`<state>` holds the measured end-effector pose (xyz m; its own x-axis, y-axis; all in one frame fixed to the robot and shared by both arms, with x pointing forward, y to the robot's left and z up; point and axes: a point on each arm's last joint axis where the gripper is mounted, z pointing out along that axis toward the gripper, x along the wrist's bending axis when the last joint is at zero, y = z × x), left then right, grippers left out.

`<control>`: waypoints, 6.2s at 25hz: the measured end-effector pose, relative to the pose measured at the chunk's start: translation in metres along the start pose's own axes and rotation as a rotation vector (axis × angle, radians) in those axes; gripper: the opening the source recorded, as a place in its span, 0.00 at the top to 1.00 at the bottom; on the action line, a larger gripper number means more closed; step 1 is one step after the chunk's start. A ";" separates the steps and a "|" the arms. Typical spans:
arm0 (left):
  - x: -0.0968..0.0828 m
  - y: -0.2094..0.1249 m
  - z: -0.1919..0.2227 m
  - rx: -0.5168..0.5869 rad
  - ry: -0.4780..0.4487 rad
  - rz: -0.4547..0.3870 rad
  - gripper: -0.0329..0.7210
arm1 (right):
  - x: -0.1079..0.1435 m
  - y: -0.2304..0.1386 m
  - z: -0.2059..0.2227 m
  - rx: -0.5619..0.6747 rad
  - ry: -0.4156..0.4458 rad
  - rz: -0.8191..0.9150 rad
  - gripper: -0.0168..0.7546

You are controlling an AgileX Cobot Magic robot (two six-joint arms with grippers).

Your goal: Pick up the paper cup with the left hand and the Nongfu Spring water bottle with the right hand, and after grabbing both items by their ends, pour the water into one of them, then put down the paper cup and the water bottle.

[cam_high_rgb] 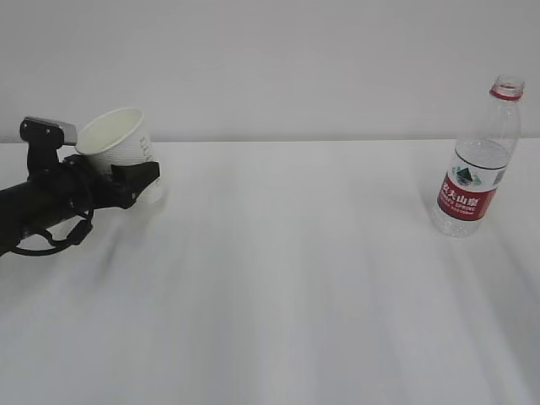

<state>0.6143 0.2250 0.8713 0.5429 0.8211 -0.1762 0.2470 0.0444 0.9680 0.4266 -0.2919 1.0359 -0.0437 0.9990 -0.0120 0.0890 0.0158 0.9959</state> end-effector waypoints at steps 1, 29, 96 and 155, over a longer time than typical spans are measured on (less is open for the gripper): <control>0.000 0.000 0.000 -0.007 0.003 -0.002 0.28 | 0.000 0.000 0.000 0.000 0.000 0.000 0.21; -0.009 -0.016 -0.020 0.055 0.019 -0.043 0.28 | 0.000 0.000 0.000 0.000 0.000 0.000 0.21; -0.003 -0.024 -0.026 0.113 0.111 0.064 0.23 | 0.001 0.000 0.000 0.002 0.012 -0.035 0.21; -0.005 -0.029 -0.036 0.105 0.154 0.020 0.04 | 0.001 0.000 0.000 0.002 0.013 -0.038 0.21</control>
<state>0.5753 0.2406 0.8505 0.4213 0.8990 -0.1200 0.3246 -0.0260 0.9455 0.4265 -0.2908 1.0356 -0.0600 0.9970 -0.0485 0.0893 0.0538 0.9945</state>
